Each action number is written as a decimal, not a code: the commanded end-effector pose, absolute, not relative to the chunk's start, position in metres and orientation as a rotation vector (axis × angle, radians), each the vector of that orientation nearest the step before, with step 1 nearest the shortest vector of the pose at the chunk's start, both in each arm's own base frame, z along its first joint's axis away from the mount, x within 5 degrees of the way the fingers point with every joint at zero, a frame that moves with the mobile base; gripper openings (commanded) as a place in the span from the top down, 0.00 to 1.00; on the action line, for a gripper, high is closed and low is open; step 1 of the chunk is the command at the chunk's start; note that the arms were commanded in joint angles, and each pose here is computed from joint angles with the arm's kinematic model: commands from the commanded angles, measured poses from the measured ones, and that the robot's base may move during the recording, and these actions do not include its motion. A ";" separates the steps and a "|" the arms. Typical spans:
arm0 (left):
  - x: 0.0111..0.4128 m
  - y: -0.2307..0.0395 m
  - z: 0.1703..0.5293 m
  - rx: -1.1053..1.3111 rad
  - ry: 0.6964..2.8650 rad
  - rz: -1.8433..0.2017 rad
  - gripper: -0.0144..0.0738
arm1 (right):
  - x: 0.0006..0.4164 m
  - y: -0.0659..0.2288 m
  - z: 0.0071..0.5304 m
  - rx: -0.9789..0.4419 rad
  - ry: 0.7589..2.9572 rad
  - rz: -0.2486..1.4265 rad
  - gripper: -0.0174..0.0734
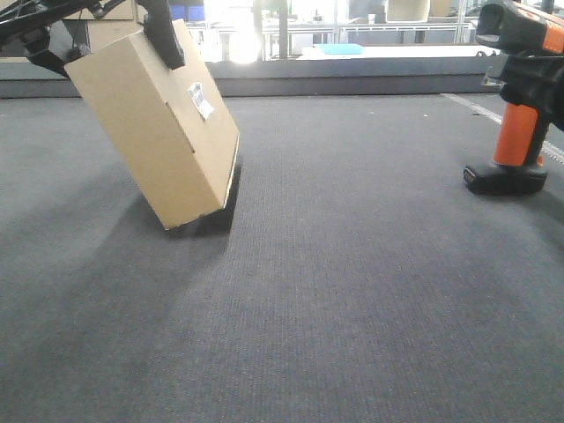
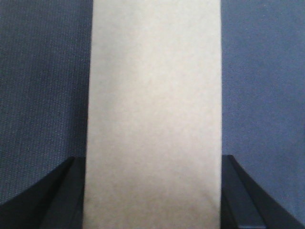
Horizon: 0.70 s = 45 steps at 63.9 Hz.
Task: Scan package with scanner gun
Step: 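Set the scanner gun upright back on the table with the right gripper, then lower the box back onto the table with the left gripper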
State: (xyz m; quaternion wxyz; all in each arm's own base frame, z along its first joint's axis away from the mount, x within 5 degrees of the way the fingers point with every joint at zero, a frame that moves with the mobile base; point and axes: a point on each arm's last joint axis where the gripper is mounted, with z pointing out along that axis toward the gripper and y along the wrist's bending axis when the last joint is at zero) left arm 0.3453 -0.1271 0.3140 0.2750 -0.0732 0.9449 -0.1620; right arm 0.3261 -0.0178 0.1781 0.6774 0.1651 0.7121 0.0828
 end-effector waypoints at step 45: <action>0.347 -0.123 0.321 -0.159 2.507 -0.376 0.96 | 0.295 -0.014 0.181 0.325 1.640 0.193 0.19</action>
